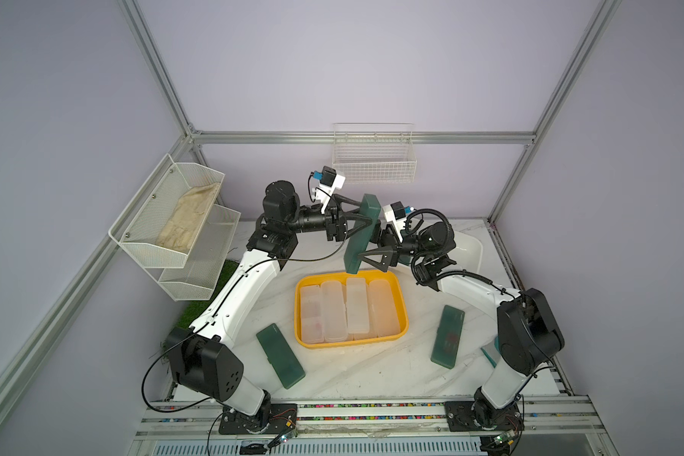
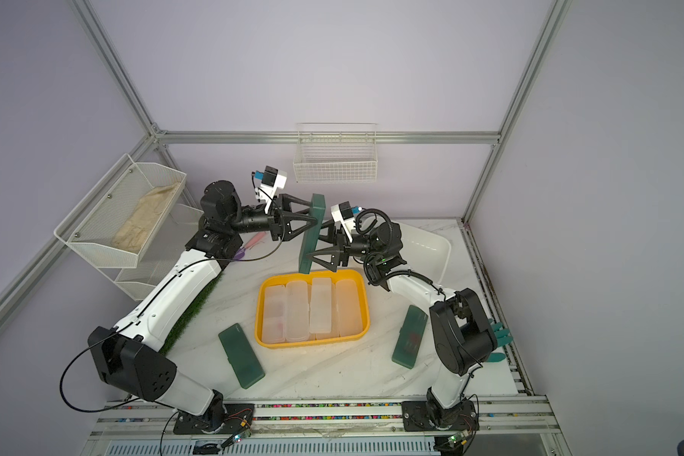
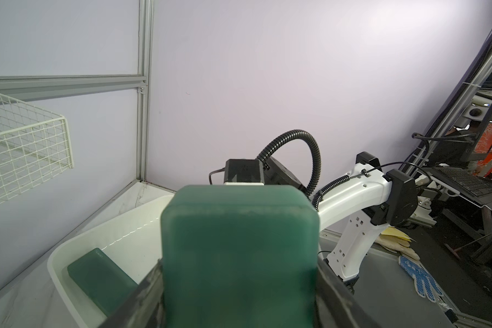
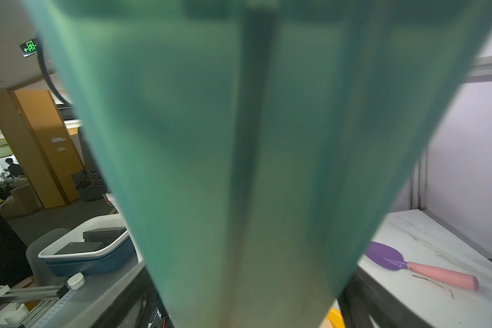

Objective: Place the pencil cases by color into the storage box
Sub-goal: Place the pencil case at the storage box.

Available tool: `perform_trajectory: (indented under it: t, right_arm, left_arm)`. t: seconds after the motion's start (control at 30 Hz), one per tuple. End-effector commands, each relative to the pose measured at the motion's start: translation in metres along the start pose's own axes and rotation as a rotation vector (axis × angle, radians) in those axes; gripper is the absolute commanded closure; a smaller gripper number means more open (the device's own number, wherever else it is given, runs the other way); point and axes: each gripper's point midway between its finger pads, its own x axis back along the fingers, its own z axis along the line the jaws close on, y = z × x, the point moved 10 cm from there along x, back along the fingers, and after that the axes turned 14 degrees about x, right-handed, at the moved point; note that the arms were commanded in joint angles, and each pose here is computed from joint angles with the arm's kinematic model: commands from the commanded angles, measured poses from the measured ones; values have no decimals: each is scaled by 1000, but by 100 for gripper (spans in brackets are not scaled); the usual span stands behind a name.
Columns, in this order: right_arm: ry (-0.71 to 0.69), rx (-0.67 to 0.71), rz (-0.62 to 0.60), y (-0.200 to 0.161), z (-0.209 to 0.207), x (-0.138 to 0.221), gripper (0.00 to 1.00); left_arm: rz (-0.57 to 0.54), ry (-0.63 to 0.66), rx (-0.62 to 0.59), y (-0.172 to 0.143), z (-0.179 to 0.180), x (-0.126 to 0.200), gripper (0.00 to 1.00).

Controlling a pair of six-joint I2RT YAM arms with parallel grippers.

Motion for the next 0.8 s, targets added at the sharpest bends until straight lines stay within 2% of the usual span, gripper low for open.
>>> perform_trajectory:
  t: [0.0,0.23,0.3,0.47,0.57,0.67,0.77]
  right_arm:
    - [22,25,-4,4,0,-8,5]
    - [11,30,-6,8,0,-10,28]
    - [7,29,-5,8,0,-9,30]
    - [-34,32,-15,11,1,-6,38]
    - [-81,25,-9,13,-1,-3,41]
    - [-162,20,21,13,-3,0,41]
    - [-263,-3,61,12,-8,4,41]
  left_arm:
    - [-43,-34,-85,12,-25,10,44]
    - [-46,-24,-88,12,-27,12,43]
    - [-46,-18,-87,11,-26,12,42]
    - [-54,1,-86,10,-26,14,32]
    - [-62,25,-87,9,-25,18,20]
    - [-79,77,-94,9,-25,24,12]
    - [-89,163,-80,8,-19,29,10]
